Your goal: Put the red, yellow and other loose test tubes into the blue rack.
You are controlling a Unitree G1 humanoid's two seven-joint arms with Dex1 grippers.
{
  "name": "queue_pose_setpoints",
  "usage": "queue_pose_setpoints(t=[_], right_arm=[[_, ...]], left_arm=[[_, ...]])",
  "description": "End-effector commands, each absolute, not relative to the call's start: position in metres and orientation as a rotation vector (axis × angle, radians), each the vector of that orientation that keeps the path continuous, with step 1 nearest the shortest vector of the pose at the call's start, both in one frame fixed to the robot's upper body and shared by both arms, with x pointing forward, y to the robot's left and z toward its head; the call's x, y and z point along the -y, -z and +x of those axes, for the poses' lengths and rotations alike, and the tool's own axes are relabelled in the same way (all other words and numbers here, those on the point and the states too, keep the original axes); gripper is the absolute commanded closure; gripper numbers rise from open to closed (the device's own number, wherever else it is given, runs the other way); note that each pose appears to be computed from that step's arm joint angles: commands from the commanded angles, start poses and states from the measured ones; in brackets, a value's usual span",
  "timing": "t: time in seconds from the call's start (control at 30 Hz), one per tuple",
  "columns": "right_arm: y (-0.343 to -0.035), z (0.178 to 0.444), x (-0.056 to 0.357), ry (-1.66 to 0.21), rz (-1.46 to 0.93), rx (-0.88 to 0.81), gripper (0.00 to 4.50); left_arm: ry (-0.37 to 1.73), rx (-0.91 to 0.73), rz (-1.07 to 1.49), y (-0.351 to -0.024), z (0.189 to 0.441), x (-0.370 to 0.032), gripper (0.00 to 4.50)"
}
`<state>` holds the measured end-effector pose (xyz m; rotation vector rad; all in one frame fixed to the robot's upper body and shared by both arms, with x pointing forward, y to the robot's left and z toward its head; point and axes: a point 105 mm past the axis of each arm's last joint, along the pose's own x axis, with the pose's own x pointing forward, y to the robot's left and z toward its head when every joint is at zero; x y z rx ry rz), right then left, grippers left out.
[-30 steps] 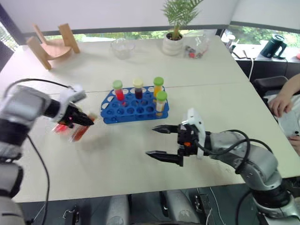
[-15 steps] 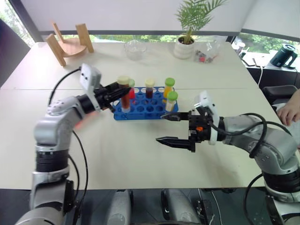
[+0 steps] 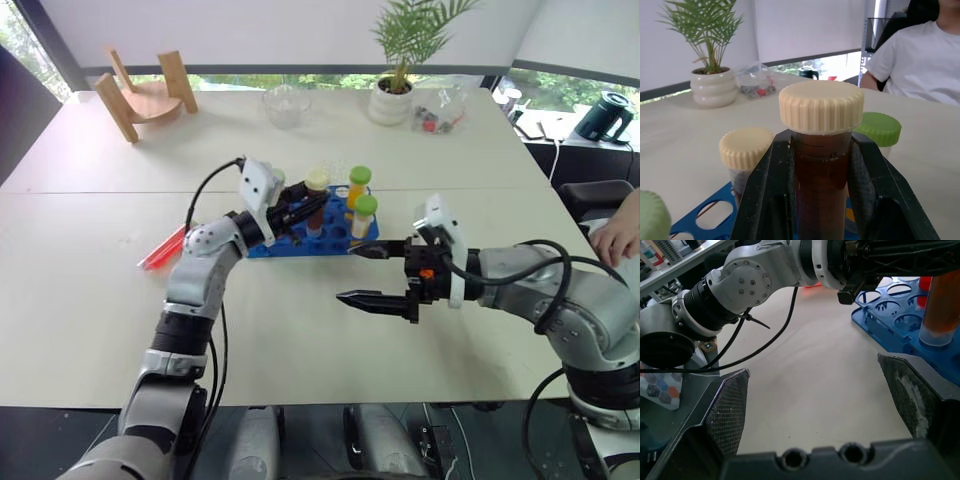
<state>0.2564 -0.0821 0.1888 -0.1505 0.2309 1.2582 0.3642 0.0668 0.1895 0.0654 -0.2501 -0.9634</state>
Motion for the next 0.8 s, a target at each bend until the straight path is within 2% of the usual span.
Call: queue_pose_setpoints(t=[0.03, 0.8], right_arm=[[-0.200, 0.254, 0.081, -1.252, -0.163, -0.176, 0.00], [-0.207, 0.264, 0.074, -1.226, -0.141, -0.135, 0.00]], left_arm=[[0.978, 0.289, 0.109, -0.194, 0.362, -0.060, 3.65], [0.951, 0.240, 0.101, -0.175, 0.359, -0.066, 3.65]])
